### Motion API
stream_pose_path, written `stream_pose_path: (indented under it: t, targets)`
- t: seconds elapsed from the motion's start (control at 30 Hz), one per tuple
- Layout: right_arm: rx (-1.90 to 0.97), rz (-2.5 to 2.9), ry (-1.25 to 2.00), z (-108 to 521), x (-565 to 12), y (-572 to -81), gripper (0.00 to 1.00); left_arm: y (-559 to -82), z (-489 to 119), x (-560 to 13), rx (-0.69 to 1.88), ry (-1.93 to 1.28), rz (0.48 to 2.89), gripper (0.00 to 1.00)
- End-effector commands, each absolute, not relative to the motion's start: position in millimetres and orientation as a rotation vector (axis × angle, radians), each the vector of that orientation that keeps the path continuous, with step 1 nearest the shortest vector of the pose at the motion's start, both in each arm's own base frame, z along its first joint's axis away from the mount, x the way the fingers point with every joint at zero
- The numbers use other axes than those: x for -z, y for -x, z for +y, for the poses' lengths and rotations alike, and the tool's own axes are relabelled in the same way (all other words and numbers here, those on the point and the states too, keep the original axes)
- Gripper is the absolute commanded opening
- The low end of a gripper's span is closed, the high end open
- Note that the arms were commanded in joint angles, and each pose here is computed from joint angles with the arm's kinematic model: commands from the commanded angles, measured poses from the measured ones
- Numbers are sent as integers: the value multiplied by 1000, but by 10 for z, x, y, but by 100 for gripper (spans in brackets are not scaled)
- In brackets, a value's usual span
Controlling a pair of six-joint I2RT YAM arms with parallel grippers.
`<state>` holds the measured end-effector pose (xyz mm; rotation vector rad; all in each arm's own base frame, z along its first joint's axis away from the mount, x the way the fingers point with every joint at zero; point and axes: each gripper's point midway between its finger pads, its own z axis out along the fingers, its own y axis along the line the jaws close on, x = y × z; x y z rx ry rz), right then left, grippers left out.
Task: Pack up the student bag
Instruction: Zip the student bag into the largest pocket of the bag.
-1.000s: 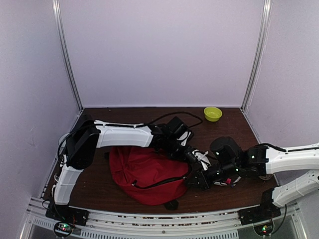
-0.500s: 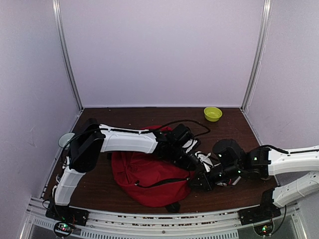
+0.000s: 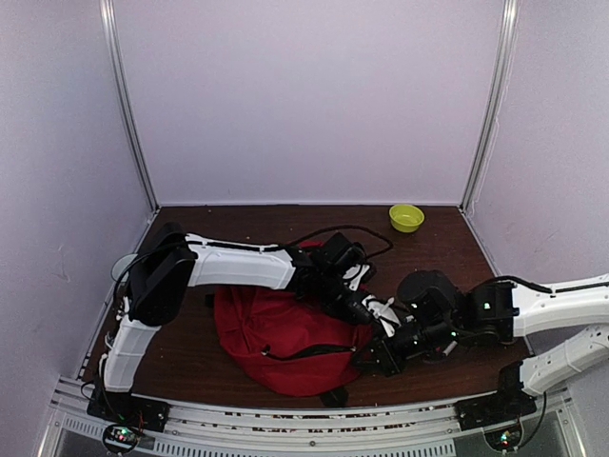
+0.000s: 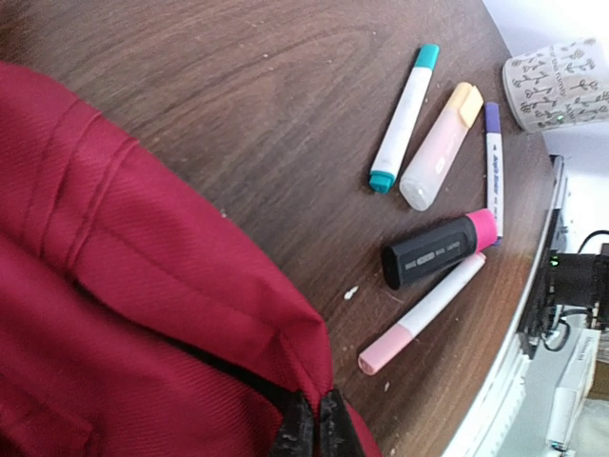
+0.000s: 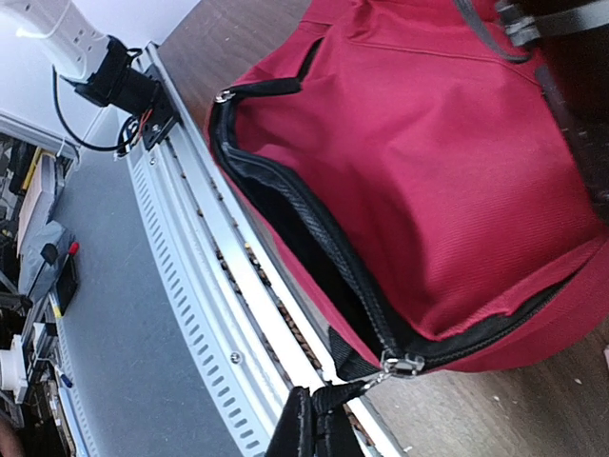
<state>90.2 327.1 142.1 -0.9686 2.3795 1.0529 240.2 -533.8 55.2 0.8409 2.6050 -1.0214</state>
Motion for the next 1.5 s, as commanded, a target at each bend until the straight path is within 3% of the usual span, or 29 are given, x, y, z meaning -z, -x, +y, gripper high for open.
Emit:
stream_pose_path:
  t: [0.0,0.4,0.8,1.13,1.27,1.37,1.47]
  targets:
    - [-1276,2226,1094,3630,-1902,-588,0,-2971,-5197,-770,999,-666,2512,0]
    - [-1366,2173,1099,3859,-2017,-503,0,-3059,-5034,-922,965,-657,2471,0]
    - [-1466,2087,1288,4638,-2307,-59,0,-3115,-5047,-942,970,-620,2466,0]
    - [-1407,2124,1251,4873,-2280,-123,0,-3081,-5038,-945,993,-621,2461,0]
    - [-1309,2137,1231,4706,-2269,-218,24,-3047,-4883,-1030,959,-622,2435,0]
    - [-1250,2130,1237,4548,-2329,-259,49,-3038,-4776,-1247,938,-632,2391,8]
    - [-1204,2127,1250,4378,-2395,-283,54,-3053,-4669,-1469,892,-643,2358,19]
